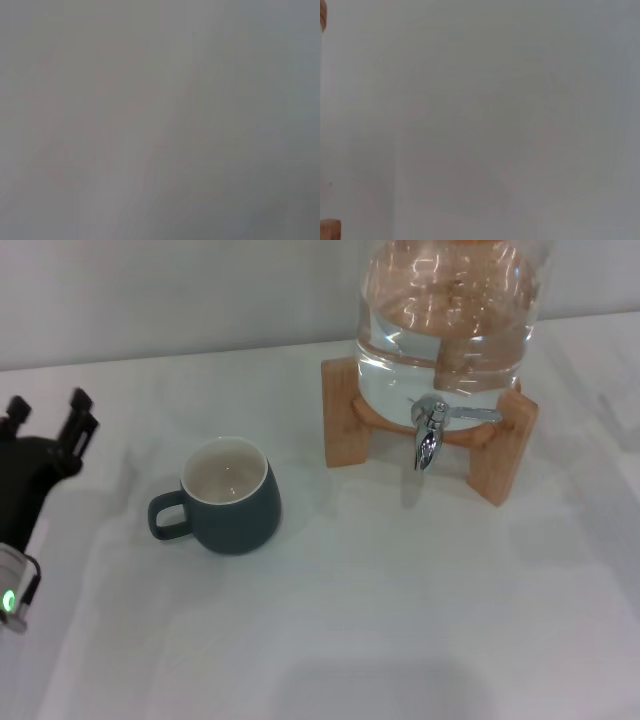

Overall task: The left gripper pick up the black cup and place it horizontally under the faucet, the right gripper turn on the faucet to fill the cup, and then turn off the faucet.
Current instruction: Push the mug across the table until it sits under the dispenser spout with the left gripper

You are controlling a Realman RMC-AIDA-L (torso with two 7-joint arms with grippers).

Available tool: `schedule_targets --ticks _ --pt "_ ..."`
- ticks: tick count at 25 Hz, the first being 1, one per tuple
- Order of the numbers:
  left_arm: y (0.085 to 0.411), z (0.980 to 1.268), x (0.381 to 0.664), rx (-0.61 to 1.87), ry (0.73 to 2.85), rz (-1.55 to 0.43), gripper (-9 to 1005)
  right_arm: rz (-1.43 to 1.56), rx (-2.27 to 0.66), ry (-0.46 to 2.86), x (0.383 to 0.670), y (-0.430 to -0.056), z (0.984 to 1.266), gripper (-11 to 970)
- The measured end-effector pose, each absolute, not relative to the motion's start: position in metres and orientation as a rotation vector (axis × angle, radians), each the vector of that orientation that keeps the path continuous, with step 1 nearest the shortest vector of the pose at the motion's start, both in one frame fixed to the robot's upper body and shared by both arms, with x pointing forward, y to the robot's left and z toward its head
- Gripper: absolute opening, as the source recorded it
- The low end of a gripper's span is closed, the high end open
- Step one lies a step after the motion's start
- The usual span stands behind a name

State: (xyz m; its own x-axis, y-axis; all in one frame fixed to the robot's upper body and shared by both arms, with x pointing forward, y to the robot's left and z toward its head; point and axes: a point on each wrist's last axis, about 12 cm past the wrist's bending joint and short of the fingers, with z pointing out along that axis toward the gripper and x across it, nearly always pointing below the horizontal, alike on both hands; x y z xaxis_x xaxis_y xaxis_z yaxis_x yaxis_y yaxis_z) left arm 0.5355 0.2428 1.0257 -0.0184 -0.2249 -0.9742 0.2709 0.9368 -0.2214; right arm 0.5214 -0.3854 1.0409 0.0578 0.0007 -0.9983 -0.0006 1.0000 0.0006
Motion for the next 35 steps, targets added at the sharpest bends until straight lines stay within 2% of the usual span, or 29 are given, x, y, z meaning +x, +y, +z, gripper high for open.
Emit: schedule_targets --ticks 9,18,35 --pt "0.243 1.016 0.508 0.117 1.543 -0.449 793 -0.003 0.000 1.530 0.526 -0.385 1.041 838" --pt "0.246 1.005 0.487 0.095 1.583 -0.506 786 -0.012 -0.010 1.543 0.532 -0.385 1.042 838" --pt "0.232 1.002 0.486 0.197 1.611 -0.566 787 -0.017 -0.021 1.532 0.533 -0.383 1.043 838"
